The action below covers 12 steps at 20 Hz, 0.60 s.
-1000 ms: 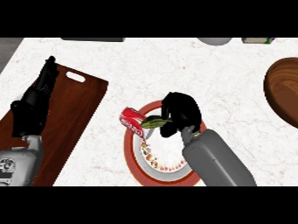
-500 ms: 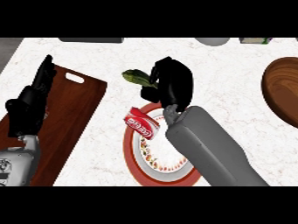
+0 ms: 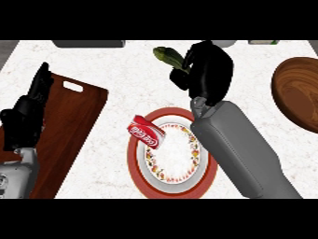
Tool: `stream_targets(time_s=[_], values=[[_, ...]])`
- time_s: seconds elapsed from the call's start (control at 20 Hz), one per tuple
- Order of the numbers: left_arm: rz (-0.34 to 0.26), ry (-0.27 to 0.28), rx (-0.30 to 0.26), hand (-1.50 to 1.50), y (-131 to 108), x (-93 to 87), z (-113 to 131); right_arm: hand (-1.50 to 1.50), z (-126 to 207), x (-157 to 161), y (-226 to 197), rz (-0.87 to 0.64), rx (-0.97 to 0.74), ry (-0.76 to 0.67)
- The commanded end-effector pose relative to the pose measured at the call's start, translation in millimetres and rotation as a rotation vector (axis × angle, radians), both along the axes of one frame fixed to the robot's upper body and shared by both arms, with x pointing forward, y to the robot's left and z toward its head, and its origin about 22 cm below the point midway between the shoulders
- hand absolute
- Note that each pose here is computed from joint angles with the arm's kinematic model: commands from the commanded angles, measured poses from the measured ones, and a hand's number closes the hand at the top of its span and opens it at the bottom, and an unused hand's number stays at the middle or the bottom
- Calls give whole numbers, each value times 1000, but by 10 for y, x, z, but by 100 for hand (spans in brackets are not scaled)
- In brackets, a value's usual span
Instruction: Pick the squash from the plate and place it in the bowl
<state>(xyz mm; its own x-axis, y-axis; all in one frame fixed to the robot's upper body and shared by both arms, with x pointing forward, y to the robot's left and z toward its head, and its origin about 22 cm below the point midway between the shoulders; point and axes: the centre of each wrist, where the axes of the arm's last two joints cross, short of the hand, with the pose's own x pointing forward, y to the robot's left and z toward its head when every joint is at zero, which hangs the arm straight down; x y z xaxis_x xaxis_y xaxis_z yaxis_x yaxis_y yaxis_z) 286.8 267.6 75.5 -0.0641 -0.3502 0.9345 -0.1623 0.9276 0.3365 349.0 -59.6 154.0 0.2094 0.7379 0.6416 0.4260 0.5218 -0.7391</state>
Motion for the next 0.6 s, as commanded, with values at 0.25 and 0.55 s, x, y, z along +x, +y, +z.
stream_targets(time_s=[0.25,0.55], values=[[3,-20,-6,0,42,61,100,150,15,134,-1020,-265,111,-132],[-16,2,-9,0,48,5,46,150,76,235,-1841,-326,126,-223]])
